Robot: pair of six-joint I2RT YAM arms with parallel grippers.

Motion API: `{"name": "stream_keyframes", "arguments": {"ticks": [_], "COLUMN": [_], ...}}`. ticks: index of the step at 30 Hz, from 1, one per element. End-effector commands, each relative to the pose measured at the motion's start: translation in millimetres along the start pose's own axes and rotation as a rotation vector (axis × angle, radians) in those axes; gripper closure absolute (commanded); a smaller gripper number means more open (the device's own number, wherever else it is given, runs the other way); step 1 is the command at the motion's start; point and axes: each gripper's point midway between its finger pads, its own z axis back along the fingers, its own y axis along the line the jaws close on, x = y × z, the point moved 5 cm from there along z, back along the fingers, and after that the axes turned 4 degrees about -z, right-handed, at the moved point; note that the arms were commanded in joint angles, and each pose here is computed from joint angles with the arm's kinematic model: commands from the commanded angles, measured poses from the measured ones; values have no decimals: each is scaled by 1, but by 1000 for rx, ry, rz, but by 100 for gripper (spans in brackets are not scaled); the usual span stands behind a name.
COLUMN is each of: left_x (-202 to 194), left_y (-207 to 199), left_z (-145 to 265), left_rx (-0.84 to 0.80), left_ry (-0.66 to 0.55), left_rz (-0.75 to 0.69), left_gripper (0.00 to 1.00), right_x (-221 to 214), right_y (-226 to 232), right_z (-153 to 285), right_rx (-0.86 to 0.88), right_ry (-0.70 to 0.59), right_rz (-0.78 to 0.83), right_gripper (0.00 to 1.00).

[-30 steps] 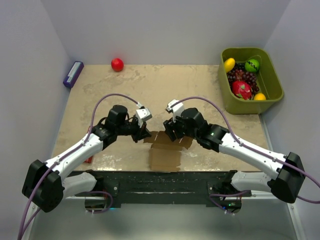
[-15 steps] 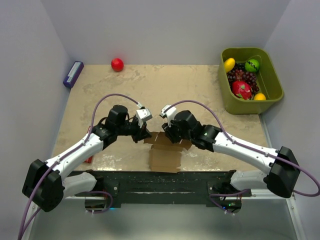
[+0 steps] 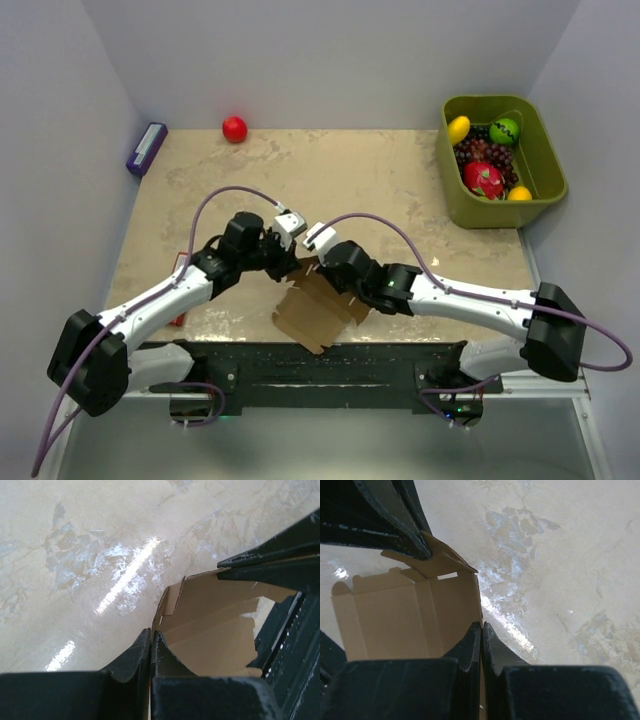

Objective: Fold the paper box

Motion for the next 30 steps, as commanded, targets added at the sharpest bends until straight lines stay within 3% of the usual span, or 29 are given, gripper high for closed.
{"name": "stream_keyframes", "arguments": {"ticks": [1,5,14,24,30], "left_x": [25,14,-13,-35,-51], "left_y": [7,8,9,20,13], "left_z": [-2,-12,-29,-36,-46], "left_rx": [173,287,412,499,426], "left_ry": [-76,-124,-254,-222,-197], "left_rz": [79,184,202,135,130], "left_gripper": [100,100,100,100,100], "right_x": [23,29,15,1,-2], "right_y": [-19,-24,-25,-22,-21], "right_z": [0,-3,-18,-30,-31], "right_rx": [-205,-258,-295,-308,-320], "right_ry": [-85,-135,-169,-139,-132], "right_rz": [-25,-29,-18,0,0], "right_gripper": [100,100,100,100,100]}}
